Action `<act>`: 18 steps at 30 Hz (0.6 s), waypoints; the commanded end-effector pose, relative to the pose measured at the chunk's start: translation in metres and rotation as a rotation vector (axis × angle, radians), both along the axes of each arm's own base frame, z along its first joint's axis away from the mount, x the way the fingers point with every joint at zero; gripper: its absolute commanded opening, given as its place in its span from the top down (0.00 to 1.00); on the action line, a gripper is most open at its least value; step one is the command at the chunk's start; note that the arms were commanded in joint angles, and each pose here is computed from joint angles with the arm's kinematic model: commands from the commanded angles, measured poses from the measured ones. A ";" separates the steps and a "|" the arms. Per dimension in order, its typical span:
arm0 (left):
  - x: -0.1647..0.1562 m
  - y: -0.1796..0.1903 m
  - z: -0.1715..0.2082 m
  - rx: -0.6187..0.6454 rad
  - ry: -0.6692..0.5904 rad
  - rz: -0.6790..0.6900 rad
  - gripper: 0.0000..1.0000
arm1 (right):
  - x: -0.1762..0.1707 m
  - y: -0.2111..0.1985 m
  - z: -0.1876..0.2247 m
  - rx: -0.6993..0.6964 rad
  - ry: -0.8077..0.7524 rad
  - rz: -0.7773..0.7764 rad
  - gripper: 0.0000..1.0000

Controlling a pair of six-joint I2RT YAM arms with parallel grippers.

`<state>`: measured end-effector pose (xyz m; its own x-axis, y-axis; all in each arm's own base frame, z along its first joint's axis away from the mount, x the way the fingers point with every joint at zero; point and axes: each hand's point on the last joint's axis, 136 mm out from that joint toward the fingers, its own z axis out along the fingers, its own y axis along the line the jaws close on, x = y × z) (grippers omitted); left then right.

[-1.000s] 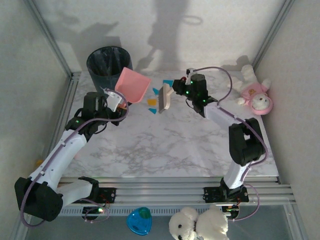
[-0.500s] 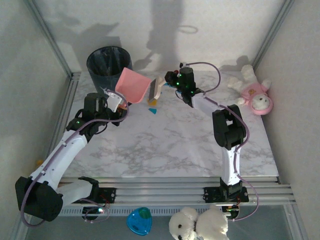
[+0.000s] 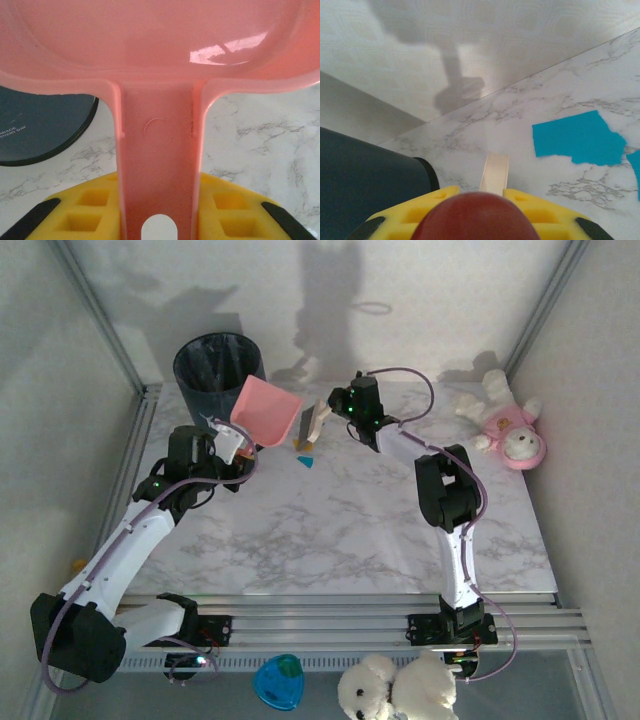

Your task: Sweep away the paper scraps from the table

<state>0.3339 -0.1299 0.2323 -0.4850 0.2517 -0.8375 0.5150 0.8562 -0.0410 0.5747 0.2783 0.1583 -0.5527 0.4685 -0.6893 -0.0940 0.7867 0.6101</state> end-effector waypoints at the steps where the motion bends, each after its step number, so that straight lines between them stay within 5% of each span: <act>1: 0.000 -0.005 0.014 -0.013 -0.036 -0.019 0.87 | -0.016 -0.012 -0.001 -0.053 0.021 -0.037 1.00; 18: -0.002 -0.010 0.010 -0.007 0.002 -0.032 0.88 | -0.098 -0.095 0.003 -0.337 0.036 -0.172 1.00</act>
